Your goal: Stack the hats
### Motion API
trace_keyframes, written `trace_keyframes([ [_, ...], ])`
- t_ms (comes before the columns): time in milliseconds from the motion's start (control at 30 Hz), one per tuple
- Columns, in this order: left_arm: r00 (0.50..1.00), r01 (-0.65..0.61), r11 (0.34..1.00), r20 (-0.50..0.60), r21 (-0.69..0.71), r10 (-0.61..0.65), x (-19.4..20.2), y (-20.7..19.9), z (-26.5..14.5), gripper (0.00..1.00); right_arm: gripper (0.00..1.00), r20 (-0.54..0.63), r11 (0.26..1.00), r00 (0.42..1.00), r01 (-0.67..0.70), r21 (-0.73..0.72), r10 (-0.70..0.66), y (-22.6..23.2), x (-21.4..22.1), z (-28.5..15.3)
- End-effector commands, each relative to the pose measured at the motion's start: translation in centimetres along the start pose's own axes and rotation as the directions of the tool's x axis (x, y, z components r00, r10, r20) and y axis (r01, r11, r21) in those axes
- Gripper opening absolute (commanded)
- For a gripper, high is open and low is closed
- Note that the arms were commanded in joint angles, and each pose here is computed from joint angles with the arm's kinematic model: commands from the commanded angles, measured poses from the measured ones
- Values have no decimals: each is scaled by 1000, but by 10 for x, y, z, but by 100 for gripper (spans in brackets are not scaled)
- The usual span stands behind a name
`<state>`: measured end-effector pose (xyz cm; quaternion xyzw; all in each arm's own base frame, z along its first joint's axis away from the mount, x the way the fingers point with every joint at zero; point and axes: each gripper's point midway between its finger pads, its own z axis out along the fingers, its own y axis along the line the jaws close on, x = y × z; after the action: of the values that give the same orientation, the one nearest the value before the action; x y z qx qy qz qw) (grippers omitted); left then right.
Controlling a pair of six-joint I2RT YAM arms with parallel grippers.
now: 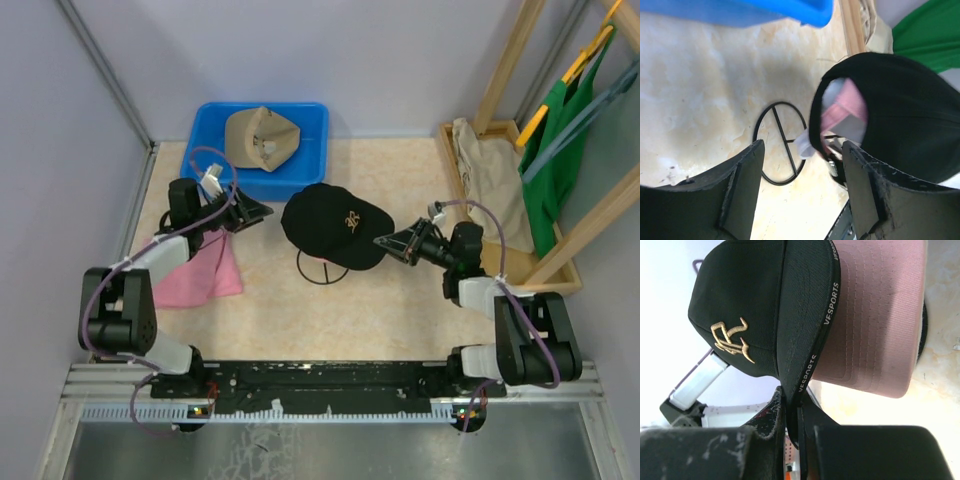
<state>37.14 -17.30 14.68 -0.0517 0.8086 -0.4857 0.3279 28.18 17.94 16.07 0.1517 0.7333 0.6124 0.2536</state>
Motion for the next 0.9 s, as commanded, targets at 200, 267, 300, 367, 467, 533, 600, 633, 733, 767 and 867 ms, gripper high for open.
trace_keyframes([
  [200,997,3,1000,80,-19,-2,9,-18,-35,60,0,237,995,968,-95,39,83,2,-17,11],
  [267,998,14,1000,63,-5,-14,19,-18,-35,57,0,233,995,970,-85,43,73,6,-17,13],
  [300,998,18,1000,56,-4,-17,23,-17,-35,57,0,232,996,971,-70,46,58,9,-17,14],
  [367,999,16,1000,49,-4,-16,29,-16,-34,56,26,236,997,972,-37,71,19,10,-19,13],
  [467,999,14,1000,43,-3,-14,31,-16,-33,56,48,246,993,968,21,120,-51,12,-22,9],
  [533,999,10,1000,40,2,-10,28,-17,-31,56,54,248,984,965,48,172,-90,9,-22,5],
  [600,999,6,1000,35,10,-7,27,-20,-30,56,57,258,975,956,85,203,-138,9,-24,0],
  [633,999,5,1000,33,11,-5,28,-20,-29,56,61,259,969,951,112,219,-168,10,-25,-3],
  [733,1000,4,1000,26,14,-4,31,-21,-28,56,77,258,948,939,153,278,-227,6,-26,-10],
  [767,1000,3,1000,22,17,-4,32,-22,-28,56,84,258,942,934,167,291,-246,6,-27,-12],
  [867,1000,-2,1000,12,20,2,36,-27,-30,56,99,260,933,924,197,299,-279,2,-25,-17],
])
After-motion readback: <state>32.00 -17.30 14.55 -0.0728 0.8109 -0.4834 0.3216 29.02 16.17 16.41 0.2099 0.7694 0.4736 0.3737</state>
